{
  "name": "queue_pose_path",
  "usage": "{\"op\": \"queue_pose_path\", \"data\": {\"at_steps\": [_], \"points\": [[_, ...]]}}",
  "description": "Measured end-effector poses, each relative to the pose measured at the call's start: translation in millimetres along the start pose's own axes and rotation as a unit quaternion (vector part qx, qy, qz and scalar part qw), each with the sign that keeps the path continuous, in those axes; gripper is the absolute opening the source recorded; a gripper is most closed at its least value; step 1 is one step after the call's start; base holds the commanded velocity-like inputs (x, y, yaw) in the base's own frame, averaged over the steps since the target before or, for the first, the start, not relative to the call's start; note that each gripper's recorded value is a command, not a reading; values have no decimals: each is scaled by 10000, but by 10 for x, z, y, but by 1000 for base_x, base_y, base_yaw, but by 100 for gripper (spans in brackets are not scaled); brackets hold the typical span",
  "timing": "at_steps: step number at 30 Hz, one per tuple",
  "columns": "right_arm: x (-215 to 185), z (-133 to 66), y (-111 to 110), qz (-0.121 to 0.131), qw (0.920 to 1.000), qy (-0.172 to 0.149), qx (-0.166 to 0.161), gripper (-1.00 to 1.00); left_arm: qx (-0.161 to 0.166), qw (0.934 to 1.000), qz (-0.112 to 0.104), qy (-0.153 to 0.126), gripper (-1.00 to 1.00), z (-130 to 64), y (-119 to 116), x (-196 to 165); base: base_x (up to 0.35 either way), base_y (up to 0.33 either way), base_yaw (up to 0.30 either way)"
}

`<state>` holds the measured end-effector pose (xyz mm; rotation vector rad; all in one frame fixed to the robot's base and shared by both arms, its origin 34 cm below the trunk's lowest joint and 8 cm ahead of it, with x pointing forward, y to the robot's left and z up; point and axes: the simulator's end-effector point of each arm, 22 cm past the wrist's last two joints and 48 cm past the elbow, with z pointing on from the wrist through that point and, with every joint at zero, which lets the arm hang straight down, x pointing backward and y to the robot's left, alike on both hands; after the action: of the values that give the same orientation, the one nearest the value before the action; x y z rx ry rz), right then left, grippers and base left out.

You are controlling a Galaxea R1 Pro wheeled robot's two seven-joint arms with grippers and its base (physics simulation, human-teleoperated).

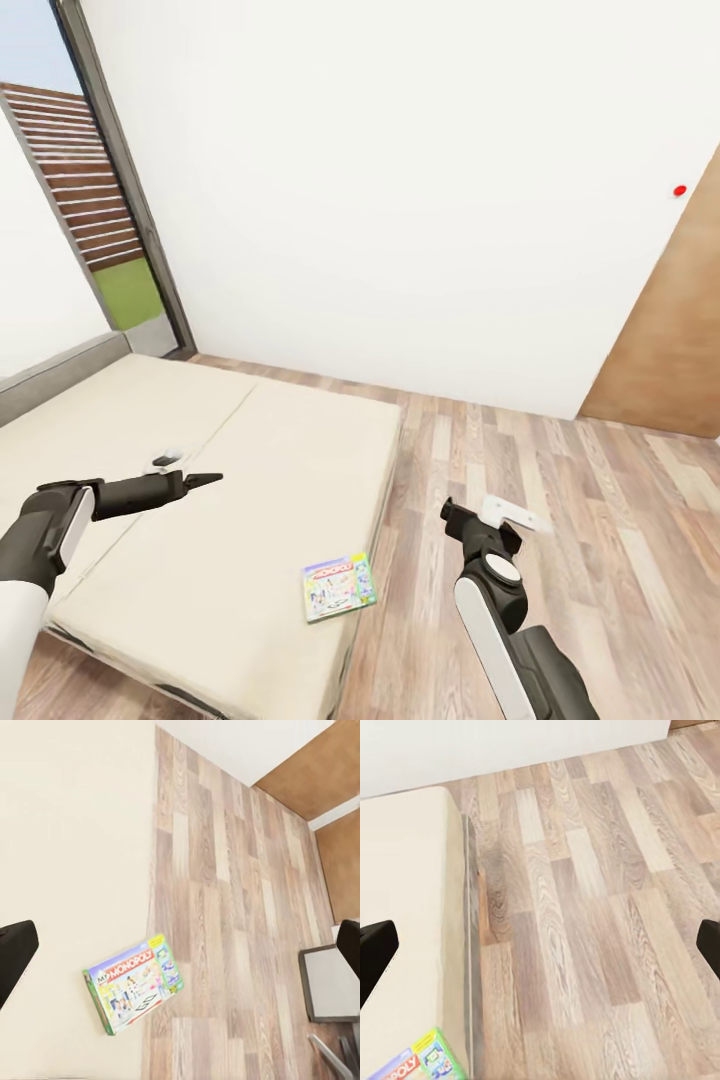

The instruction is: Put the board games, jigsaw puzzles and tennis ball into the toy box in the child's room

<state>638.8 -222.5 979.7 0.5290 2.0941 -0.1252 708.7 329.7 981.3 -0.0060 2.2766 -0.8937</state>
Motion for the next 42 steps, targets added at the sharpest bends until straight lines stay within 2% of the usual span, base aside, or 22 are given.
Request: {"op": "queue_pose_path", "data": {"at_steps": [18,26,34,42], "points": [[-101,-65,15,24,9999,-101,-37,100,31,9999,73,-92,100,-76,-83,-88,58,-8,193],[-141,-92,28,36,9999,-142,-62,100,62,9999,90,-120,100,-88,-132,-113,1,-166,205],[-146,-97,25,44,9999,-146,-53,100,64,9999,94,-125,100,-93,-136,-119,0,-117,68],[-145,-96,26,38,9999,-142,-56,100,58,9998,97,-133,100,-102,-132,-125,0,-61,256]]}}
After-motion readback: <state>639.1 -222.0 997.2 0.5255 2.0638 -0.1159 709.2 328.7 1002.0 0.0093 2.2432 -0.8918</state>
